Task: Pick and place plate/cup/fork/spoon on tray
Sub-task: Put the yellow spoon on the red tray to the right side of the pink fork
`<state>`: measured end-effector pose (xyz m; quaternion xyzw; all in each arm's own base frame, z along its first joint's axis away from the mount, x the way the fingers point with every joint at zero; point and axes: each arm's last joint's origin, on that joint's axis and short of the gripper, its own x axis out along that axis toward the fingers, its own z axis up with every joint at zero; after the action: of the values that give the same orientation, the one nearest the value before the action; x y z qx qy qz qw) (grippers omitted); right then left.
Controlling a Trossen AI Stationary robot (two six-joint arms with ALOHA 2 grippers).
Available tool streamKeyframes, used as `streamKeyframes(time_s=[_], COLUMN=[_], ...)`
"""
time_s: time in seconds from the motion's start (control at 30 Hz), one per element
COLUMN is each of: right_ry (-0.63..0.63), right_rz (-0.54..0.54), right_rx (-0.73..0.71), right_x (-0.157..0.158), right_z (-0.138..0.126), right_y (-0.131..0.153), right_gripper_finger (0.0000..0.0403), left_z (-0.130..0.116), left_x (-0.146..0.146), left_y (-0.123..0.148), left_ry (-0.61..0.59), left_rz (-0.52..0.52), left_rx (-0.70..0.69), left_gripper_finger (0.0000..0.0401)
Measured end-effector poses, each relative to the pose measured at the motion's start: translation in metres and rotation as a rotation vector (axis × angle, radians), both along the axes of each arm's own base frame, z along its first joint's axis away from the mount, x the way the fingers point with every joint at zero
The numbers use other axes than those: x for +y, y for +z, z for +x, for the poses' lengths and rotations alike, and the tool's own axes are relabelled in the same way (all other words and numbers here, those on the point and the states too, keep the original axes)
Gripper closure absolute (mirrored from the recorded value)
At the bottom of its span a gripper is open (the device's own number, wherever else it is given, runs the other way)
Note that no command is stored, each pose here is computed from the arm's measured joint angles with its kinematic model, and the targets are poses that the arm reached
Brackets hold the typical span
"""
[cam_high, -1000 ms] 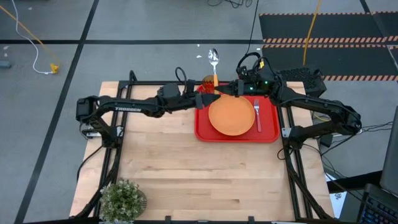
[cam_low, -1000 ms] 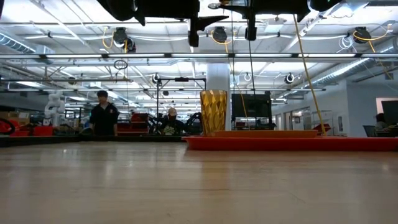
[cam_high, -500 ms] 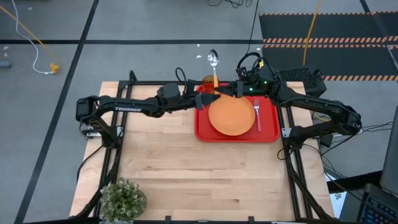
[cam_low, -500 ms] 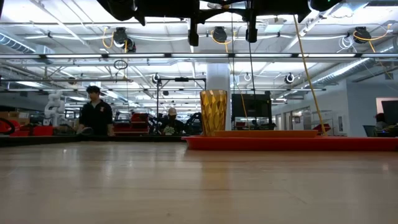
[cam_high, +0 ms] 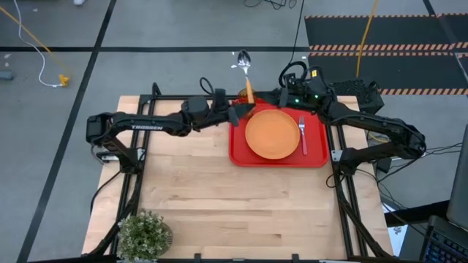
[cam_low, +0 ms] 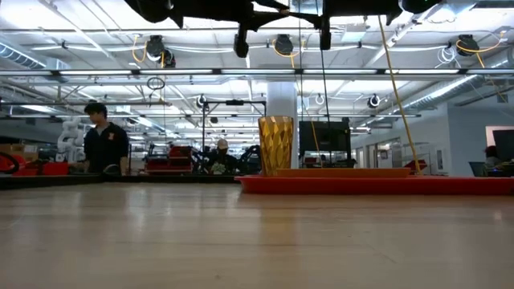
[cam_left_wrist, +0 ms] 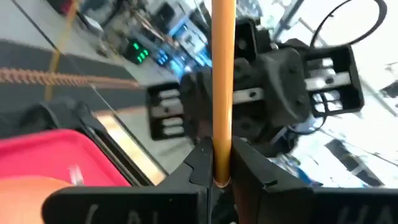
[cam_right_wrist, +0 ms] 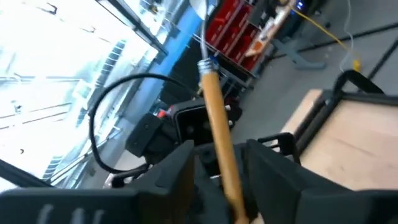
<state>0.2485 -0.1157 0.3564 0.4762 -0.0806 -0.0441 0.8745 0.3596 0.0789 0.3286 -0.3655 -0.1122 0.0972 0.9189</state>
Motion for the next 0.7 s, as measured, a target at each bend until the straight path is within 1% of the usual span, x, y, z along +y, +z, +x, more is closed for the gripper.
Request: streamKeyframes(time_s=[0.07,0.2,0.27,0.33,0.4,0.5,0.53,0.6,0.7], right_ry=[-0.004,-0.017,-0.020,-0.042,-0.097,-0.235,-0.282,-0.354,-0.387], right_rz=[-0.017,-0.049,-0.100,-0.169,-0.252,-0.375,-0.413,-0.474,-0.516], right_rx=[-0.033,-0.061,-0.054,0.016,0.124,0.296,0.332,0.383,0.411], right_x=[0.001,0.003,0.006,0.008,0.010,0.014,0.014,0.015,0.012], right_z=[-0.001,-0.003,-0.003,-0.004,-0.005,-0.007,-0.007,-0.007,-0.002], right_y=[0.005,0.021,0.037,0.051,0.062,0.076,0.081,0.088,0.087], right_gripper_finger=[0.0243,0.0201,0.0189,0.0185,0.0184,0.0183,0.0183,0.0183,0.0183], left_z=[-0.004,-0.015,-0.021,-0.024,-0.028,-0.030,-0.030,-0.030,-0.031], left_x=[0.001,0.003,0.003,0.003,0.002,0.000,0.000,-0.002,-0.004], left_y=[0.003,0.005,0.004,0.003,0.001,-0.002,-0.003,-0.004,-0.004], left_ry=[0.052,0.144,0.177,0.212,0.228,0.272,0.287,0.320,0.382], left_rz=[0.025,0.083,0.103,0.122,0.131,0.156,0.168,0.185,0.190], left_rx=[0.021,0.155,0.231,0.284,0.343,0.398,0.417,0.439,0.452], left_gripper_finger=[0.0369,0.0369,0.0369,0.0369,0.0369,0.0369,0.0369,0.0369,0.0369])
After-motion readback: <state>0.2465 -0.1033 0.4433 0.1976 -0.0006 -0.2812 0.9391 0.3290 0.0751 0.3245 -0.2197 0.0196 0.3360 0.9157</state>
